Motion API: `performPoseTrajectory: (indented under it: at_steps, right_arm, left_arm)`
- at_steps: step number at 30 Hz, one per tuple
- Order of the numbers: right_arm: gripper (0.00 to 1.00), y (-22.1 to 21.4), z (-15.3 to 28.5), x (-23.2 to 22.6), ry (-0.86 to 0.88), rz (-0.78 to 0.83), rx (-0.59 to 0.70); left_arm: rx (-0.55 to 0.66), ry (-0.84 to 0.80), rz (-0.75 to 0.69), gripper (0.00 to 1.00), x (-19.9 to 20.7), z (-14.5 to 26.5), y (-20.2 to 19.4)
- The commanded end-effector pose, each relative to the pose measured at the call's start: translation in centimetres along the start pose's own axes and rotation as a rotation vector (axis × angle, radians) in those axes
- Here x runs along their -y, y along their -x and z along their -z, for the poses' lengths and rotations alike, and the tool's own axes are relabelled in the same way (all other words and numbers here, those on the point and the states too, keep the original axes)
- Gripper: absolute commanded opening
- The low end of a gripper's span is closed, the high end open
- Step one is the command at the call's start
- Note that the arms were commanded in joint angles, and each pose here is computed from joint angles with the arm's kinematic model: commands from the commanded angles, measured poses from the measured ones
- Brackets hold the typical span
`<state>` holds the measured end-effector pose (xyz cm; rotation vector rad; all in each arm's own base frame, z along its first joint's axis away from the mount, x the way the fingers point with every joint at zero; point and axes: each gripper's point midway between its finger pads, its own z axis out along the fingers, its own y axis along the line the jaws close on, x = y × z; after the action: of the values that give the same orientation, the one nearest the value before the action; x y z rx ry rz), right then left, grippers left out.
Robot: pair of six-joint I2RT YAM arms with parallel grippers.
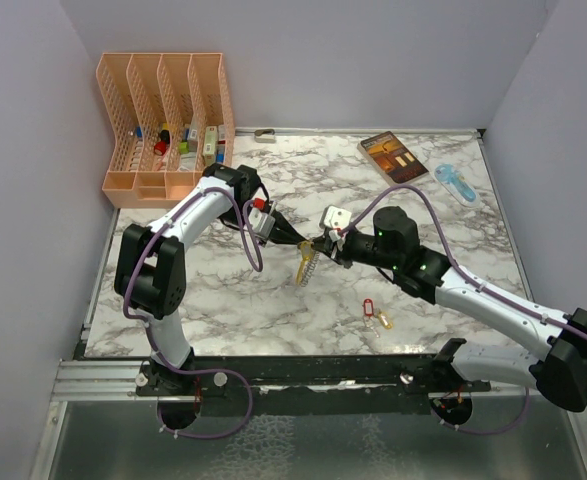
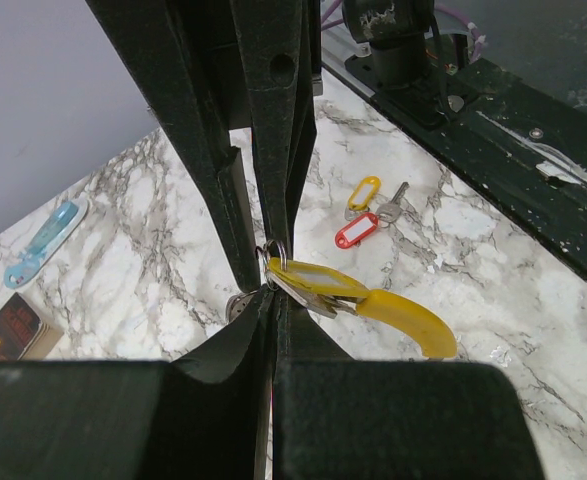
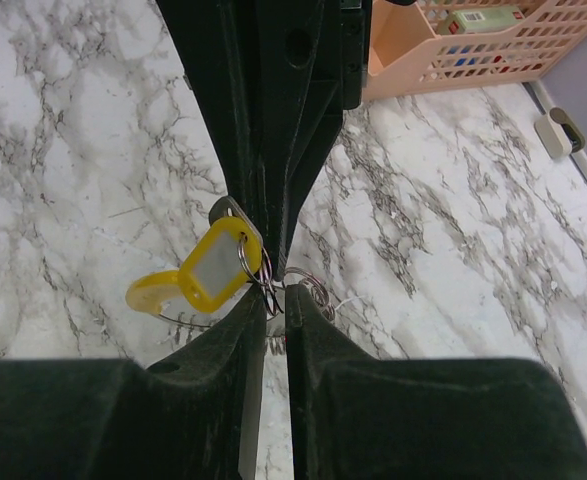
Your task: Put the keys on the keyring
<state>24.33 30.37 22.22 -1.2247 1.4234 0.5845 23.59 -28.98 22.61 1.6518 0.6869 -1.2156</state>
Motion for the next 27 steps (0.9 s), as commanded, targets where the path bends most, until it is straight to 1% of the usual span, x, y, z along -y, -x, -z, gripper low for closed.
performPoseTrajectory:
  at_steps: [1,7,11,18,22,23,25,27]
  right_arm:
    - [0.13,2.7,0.0,0.3,0.005,0.017,0.074]
    - [0.10,2.8,0.1,0.2,0.010,0.018,0.074]
    - [0.01,2.8,0.1,0.2,0.010,0.020,0.070]
    - [0.01,2.7,0.2,0.2,0.001,-0.034,0.054]
    - [0.01,2.4,0.7,0.6,-0.034,-0.067,0.037]
    - [0.01,2.4,0.9,0.7,-0.045,-0.075,0.031]
    - [0.01,2.3,1.2,0.9,-0.066,-0.096,0.021]
    - [0.01,2.1,1.4,1.1,-0.083,-0.122,0.001]
  left_arm:
    - [0.148,0.095,-0.127,0.00,-2.0,-0.4,3.3]
    - [0.147,0.095,-0.118,0.00,-2.1,-0.4,3.1]
    - [0.148,0.094,-0.113,0.00,-2.1,-0.5,3.0]
    - [0.148,0.094,-0.123,0.00,-2.3,-0.4,3.4]
    - [0.146,0.094,-0.126,0.13,-2.4,-0.3,3.4]
    - [0.145,0.095,-0.126,0.15,-2.4,-0.3,3.5]
    - [0.143,0.098,-0.129,0.16,-2.5,-0.2,3.4]
    - [0.141,0.103,-0.129,0.21,-2.6,0.0,3.5]
